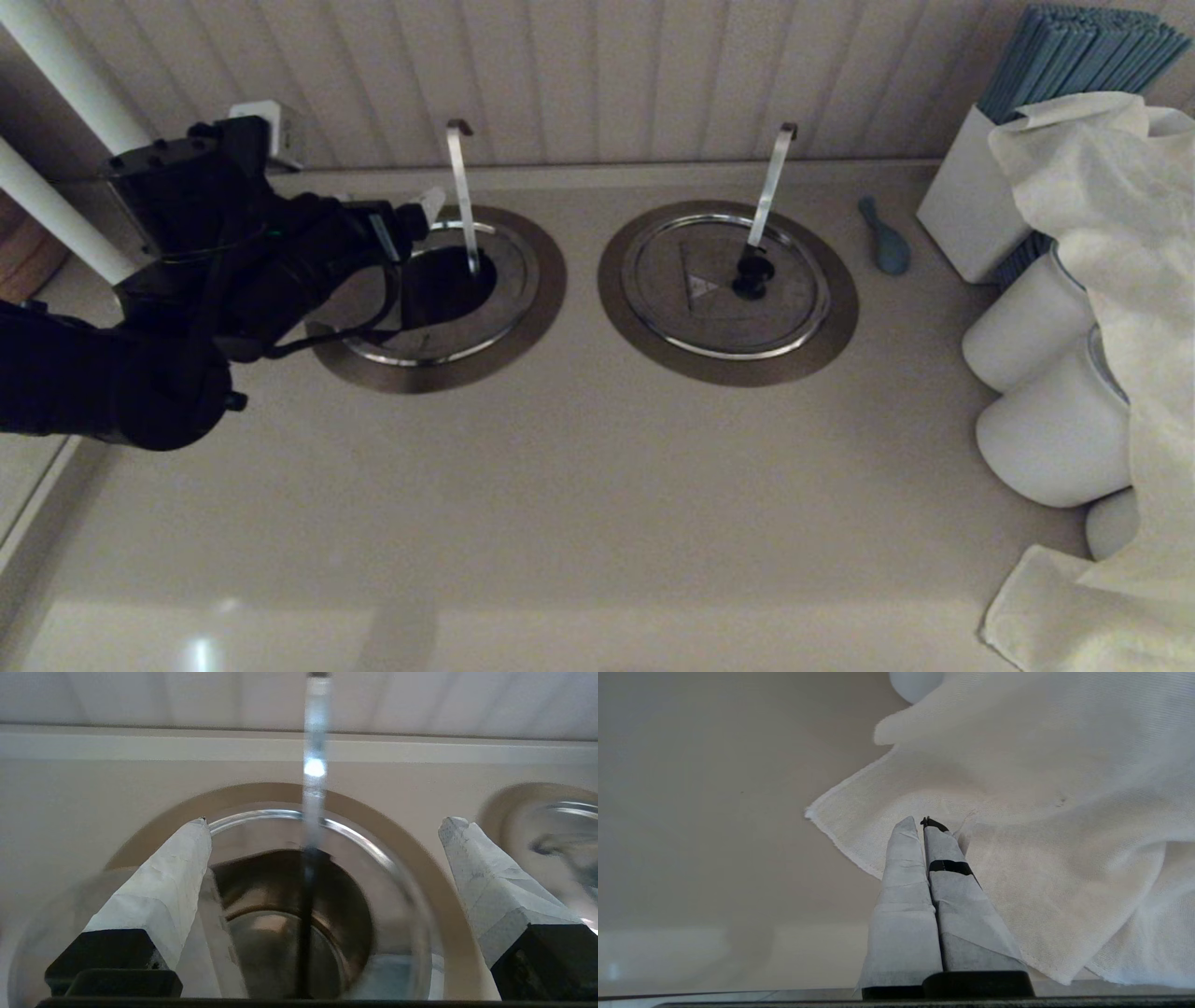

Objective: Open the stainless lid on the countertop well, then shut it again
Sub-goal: Stir with a spoon

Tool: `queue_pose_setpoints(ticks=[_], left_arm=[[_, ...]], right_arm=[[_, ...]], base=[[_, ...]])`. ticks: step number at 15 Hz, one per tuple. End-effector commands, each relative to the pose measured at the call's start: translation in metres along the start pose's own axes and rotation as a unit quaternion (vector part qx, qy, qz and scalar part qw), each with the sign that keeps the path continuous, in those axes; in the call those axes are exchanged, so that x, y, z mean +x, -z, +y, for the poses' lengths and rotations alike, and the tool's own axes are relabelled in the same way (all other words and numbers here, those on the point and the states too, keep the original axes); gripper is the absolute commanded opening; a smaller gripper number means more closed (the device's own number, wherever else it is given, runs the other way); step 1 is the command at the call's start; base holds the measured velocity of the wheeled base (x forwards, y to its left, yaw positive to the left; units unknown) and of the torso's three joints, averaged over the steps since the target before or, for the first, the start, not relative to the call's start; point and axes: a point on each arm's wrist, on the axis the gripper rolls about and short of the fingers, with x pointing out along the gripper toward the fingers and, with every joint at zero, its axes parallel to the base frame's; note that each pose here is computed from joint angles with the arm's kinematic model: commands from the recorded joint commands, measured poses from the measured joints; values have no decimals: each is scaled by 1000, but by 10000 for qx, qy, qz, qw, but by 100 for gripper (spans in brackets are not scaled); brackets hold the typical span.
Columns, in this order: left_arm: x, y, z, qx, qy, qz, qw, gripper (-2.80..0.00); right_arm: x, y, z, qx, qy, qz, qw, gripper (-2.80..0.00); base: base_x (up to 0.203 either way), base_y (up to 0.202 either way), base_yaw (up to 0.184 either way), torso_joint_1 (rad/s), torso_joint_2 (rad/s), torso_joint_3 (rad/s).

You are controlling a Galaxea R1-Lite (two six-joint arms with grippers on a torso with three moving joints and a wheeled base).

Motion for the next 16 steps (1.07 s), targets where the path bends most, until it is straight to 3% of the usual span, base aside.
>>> queue_pose_setpoints(ticks=[1,6,10,16], left_arm=[[23,15,1,22,-21,98,9999,0],[73,28,-2,58,-9,293,9996,0],[86,53,-1,49,-4,480,9988,0],[120,57,-2,-66,-149,-5,9999,0]], right_arm=[[0,0,0,0,-1,11,10000,-280],[0,0,0,0,-1,6,10000,-280],[0,0,0,0,-1,6,10000,-280],[0,0,0,0,-1,13,10000,-280]], base=[[0,0,0,0,0,0],[0,0,0,0,0,0],[0,0,0,0,0,0],[0,0,0,0,0,0]])
